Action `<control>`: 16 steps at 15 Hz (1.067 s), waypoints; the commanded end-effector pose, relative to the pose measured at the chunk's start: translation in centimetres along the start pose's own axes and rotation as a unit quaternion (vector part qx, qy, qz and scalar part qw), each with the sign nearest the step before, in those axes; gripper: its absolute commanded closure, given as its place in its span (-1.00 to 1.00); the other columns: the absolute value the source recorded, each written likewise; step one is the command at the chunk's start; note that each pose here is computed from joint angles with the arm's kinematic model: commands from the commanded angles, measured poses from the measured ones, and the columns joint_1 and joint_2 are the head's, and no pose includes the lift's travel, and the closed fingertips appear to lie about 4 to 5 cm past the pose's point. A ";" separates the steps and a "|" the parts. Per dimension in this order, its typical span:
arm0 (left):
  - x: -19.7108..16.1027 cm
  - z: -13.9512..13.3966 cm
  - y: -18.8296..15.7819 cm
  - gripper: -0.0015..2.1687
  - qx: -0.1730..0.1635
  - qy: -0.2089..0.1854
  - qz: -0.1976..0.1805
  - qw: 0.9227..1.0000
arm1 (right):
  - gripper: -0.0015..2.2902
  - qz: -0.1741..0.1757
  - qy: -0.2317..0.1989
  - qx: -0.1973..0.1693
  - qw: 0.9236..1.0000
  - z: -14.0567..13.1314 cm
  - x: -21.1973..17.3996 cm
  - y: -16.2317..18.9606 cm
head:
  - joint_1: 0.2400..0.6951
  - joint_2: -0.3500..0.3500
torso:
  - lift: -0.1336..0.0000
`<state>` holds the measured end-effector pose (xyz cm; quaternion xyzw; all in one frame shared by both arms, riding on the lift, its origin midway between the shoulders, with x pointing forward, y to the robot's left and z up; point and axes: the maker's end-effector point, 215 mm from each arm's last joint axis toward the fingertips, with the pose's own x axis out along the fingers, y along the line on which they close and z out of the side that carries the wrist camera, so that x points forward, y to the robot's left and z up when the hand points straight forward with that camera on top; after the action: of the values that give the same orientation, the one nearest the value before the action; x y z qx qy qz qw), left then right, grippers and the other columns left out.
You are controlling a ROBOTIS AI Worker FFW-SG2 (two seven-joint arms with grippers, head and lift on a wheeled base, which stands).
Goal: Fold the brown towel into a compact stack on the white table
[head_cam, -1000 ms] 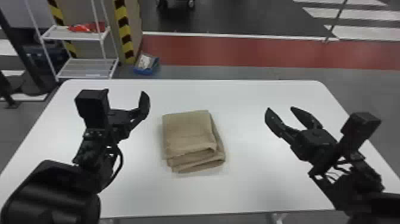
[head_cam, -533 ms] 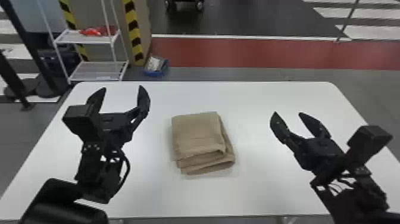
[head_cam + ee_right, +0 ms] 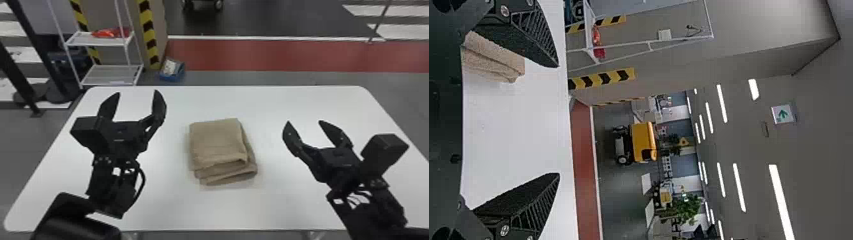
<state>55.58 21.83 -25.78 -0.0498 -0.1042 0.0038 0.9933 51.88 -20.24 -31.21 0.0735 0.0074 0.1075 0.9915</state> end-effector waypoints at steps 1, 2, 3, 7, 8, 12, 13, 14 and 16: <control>0.0 0.4 0.2 -0.92 0.000 -0.005 0.000 1.000 | -0.90 0.004 -0.001 -0.001 1.000 0.0 0.1 0.3 | 0.89 0.04 | -0.80; -0.1 0.8 0.3 -0.92 -0.001 -0.010 0.002 1.000 | -0.90 0.005 -0.005 -0.001 1.000 0.3 0.1 0.4 | 0.89 0.05 | -0.80; -0.2 1.2 0.3 -0.92 -0.001 -0.016 0.002 1.000 | -0.90 0.004 -0.005 -0.001 1.000 0.3 0.0 0.3 | 0.89 0.06 | -0.80; -0.3 1.1 0.0 -0.92 -0.004 -0.017 -0.002 1.000 | -0.90 0.004 -0.009 -0.001 1.000 0.4 -0.4 0.2 | 0.87 0.07 | -0.80; -0.3 1.3 -0.1 -0.92 -0.005 -0.019 -0.002 1.000 | -0.90 0.003 -0.010 0.001 1.000 0.5 -0.4 0.1 | 0.87 0.06 | -0.80; -0.4 1.6 -0.2 -0.92 -0.006 -0.021 -0.004 1.000 | -0.90 0.002 -0.012 0.004 1.000 0.7 -0.6 0.0 | 0.87 0.04 | -0.80; -0.5 1.5 -0.5 -0.92 -0.006 -0.020 -0.006 1.000 | -0.90 0.002 -0.012 0.003 1.000 0.7 -0.7 0.0 | 0.86 0.04 | -0.80; -0.5 1.6 -0.6 -0.92 -0.007 -0.022 -0.008 1.000 | -0.90 0.002 -0.013 0.002 1.000 0.8 -0.8 -0.1 | 0.86 0.04 | -0.80; -0.4 1.6 -0.7 -0.92 -0.007 -0.021 -0.009 1.000 | -0.90 -0.001 -0.012 0.002 1.000 0.8 -1.0 -0.4 | 0.87 0.03 | -0.80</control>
<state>54.82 21.32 -24.26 -0.0558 -0.1255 -0.0038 0.9905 51.12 -20.71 -30.45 0.0776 -0.0050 0.1066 0.9913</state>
